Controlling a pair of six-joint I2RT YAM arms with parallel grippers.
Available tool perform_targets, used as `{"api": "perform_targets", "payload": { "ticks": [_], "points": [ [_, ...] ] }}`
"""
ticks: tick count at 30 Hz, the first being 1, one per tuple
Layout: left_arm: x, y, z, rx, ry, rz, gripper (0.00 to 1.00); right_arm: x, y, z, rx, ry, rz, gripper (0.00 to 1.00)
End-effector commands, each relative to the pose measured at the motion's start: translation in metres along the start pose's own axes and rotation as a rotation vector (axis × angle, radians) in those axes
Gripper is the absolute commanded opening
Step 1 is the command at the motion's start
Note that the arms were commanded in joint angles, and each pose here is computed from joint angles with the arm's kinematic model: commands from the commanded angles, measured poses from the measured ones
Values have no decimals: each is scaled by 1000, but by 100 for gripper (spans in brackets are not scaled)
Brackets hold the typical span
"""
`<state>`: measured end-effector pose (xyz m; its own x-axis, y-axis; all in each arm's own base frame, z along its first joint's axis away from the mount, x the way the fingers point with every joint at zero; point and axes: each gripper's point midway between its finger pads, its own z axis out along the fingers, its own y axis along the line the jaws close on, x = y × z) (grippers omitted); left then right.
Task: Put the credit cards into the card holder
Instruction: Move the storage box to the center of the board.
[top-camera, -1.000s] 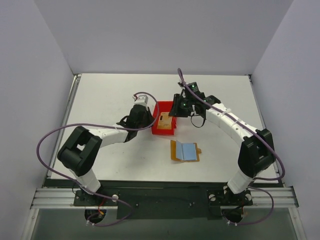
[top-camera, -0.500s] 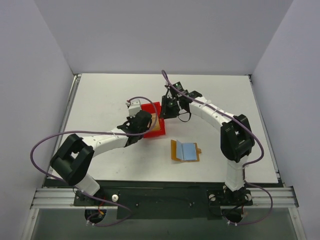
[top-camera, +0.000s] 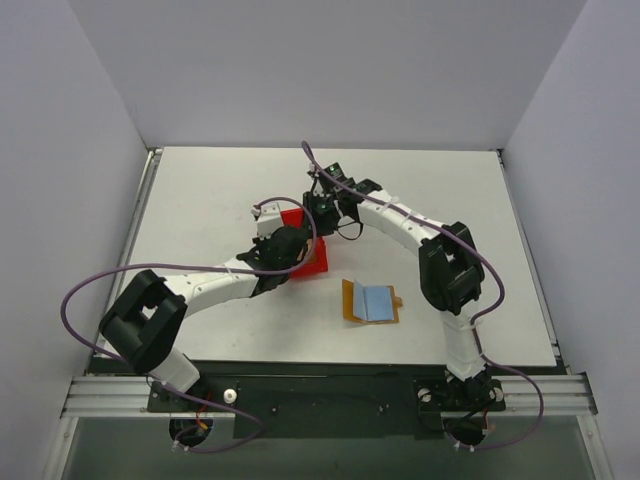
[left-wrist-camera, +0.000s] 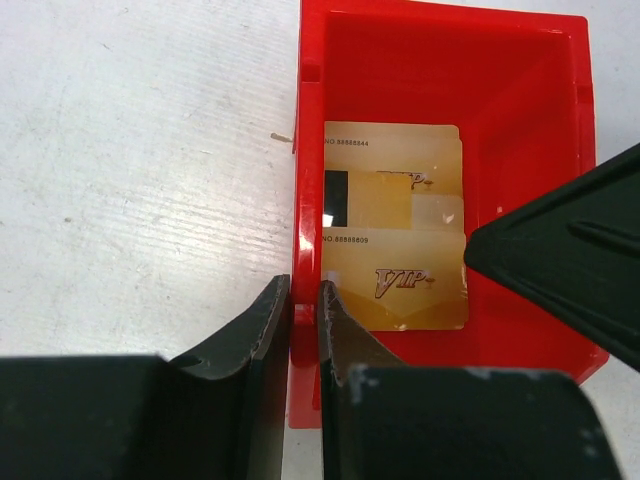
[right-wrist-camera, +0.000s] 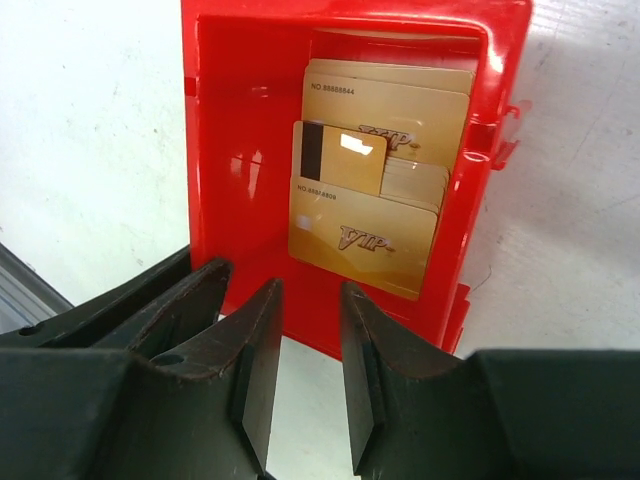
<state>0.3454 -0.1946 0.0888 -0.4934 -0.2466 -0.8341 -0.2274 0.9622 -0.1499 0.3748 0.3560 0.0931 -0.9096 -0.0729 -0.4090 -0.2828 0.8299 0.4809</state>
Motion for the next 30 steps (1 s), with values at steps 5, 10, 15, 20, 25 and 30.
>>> {"api": "perform_targets", "payload": {
  "ticks": [5,10,15,20,25,30],
  "points": [
    [-33,-24,-11,86,-76,-100,27,-10,14,-8,-10,-24,-21,26],
    [-39,-34,-18,155,-88,-126,41,-10,8,1,10,-18,-11,27],
    [-48,-37,-29,205,-100,-144,45,-10,2,7,46,-13,-8,28],
    [-60,-23,-51,236,-129,-179,45,-6,-11,20,87,10,-2,29],
    [-59,4,-54,212,-138,-207,51,-4,-17,32,124,16,-5,31],
    [-55,19,-50,194,-123,-216,52,-4,-19,47,181,23,-34,34]
  ]
}}
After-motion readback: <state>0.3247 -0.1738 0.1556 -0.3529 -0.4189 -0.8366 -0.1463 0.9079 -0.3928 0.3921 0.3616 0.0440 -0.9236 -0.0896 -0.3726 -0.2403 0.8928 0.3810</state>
